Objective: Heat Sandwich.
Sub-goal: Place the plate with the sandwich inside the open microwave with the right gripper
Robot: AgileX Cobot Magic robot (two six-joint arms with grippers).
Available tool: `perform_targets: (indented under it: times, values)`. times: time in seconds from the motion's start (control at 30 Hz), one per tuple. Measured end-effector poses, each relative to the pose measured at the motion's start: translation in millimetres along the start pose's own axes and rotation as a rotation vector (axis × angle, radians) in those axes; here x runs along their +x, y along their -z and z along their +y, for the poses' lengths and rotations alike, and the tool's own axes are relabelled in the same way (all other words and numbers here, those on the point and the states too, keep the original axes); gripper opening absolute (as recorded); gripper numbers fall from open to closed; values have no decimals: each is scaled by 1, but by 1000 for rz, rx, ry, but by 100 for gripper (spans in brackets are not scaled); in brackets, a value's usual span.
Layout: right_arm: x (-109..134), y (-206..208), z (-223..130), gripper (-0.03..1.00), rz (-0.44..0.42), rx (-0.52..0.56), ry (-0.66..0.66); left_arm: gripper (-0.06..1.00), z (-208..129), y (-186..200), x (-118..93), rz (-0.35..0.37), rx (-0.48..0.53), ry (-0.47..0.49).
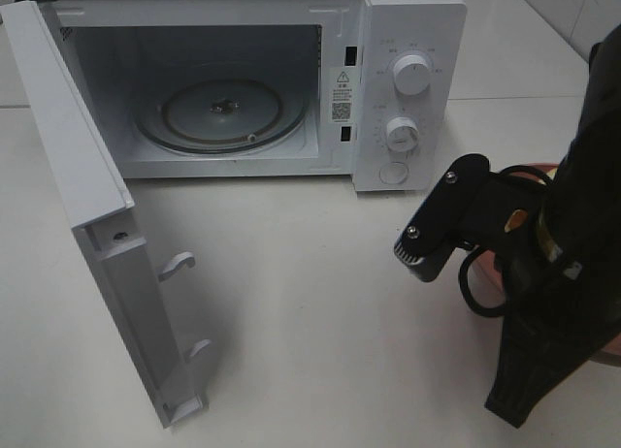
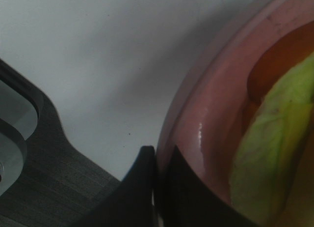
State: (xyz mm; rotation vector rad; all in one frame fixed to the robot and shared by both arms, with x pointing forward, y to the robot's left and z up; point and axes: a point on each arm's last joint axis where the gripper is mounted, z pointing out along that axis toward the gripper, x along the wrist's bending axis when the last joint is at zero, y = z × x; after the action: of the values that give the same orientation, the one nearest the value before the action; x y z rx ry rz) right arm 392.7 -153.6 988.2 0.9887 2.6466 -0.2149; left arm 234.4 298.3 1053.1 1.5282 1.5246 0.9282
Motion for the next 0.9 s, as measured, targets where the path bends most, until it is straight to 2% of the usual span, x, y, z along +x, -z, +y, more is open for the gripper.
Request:
perform_targets:
  times: [0.2,0.37,0.53,0.9]
  values:
    - [11,4,1,3,-2,-19,64,96,0,0,0,0,0,0]
    - [28,10,1,3,-7,-46,173,96,0,0,0,0,0,0]
    - [33,12,0,3,-10,-55,212,96,0,0,0,0,0,0]
    - [33,13,2,3,-60,-70,397,96,0,0,0,0,0,0]
